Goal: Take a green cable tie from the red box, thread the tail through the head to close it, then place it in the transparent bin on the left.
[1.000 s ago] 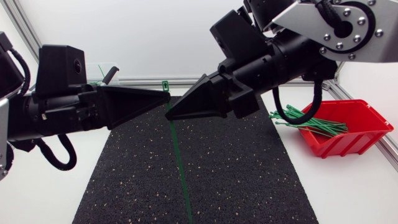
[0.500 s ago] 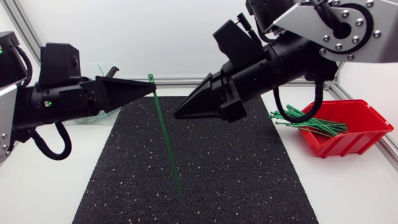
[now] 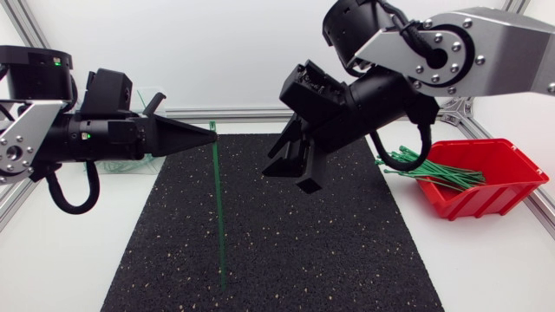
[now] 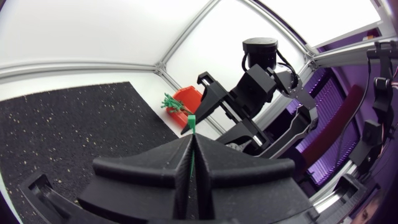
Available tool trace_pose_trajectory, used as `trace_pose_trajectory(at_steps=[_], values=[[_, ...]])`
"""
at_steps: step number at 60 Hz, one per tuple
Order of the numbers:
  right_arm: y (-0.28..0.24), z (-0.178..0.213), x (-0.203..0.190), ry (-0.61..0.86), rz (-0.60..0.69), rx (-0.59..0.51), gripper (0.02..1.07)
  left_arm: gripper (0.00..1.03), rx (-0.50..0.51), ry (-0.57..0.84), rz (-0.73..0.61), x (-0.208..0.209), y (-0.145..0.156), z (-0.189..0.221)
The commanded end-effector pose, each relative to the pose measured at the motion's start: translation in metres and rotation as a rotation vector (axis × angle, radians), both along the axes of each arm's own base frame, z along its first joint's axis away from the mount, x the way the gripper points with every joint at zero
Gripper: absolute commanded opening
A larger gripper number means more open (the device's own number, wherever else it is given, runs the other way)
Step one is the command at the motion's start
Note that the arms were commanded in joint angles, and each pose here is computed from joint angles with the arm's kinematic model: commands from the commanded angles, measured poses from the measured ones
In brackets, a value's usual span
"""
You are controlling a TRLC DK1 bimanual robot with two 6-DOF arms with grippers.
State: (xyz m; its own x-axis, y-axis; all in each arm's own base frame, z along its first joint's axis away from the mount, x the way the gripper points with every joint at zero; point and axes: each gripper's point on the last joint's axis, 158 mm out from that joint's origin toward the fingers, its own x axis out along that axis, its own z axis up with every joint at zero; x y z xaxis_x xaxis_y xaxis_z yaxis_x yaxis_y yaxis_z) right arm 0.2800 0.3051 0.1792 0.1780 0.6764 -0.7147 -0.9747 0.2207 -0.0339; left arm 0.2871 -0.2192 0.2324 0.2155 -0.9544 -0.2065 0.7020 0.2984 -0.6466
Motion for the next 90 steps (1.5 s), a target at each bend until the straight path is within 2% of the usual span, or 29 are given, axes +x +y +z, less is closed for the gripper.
trace_pose_trajectory(at_steps=[1, 16, 25, 27, 32, 42, 59, 90], values=[[-0.002, -0.026, -0.002, -0.021, 0.045, -0.079, 0.57, 0.03, -0.013, 0.017, -0.017, 0.019, 0.004, 0.001], [-0.012, -0.037, 0.029, -0.279, 0.052, -0.24, 0.57, 0.03, -0.024, 0.025, -0.045, 0.054, 0.007, -0.009], [-0.006, -0.046, 0.042, -0.548, 0.106, -0.346, 0.58, 0.03, -0.021, 0.05, -0.086, 0.065, 0.0, -0.018], [-0.005, -0.048, 0.043, -0.593, 0.119, -0.373, 0.6, 0.03, -0.018, 0.05, -0.092, 0.067, -0.001, -0.019], [0.003, -0.045, 0.043, -0.688, 0.163, -0.389, 0.65, 0.03, -0.013, 0.065, -0.105, 0.072, -0.003, -0.022], [0.02, -0.038, 0.044, -0.836, 0.221, -0.403, 0.65, 0.03, 0.034, 0.138, -0.179, 0.07, -0.006, -0.038], [0.042, -0.053, 0.038, -0.987, 0.321, -0.442, 0.67, 0.03, 0.071, 0.177, -0.32, 0.06, -0.002, -0.058], [0.064, -0.105, 0.018, -1.234, 0.497, -0.532, 0.68, 0.03, 0.071, 0.158, -0.381, 0.056, -0.019, -0.073]])
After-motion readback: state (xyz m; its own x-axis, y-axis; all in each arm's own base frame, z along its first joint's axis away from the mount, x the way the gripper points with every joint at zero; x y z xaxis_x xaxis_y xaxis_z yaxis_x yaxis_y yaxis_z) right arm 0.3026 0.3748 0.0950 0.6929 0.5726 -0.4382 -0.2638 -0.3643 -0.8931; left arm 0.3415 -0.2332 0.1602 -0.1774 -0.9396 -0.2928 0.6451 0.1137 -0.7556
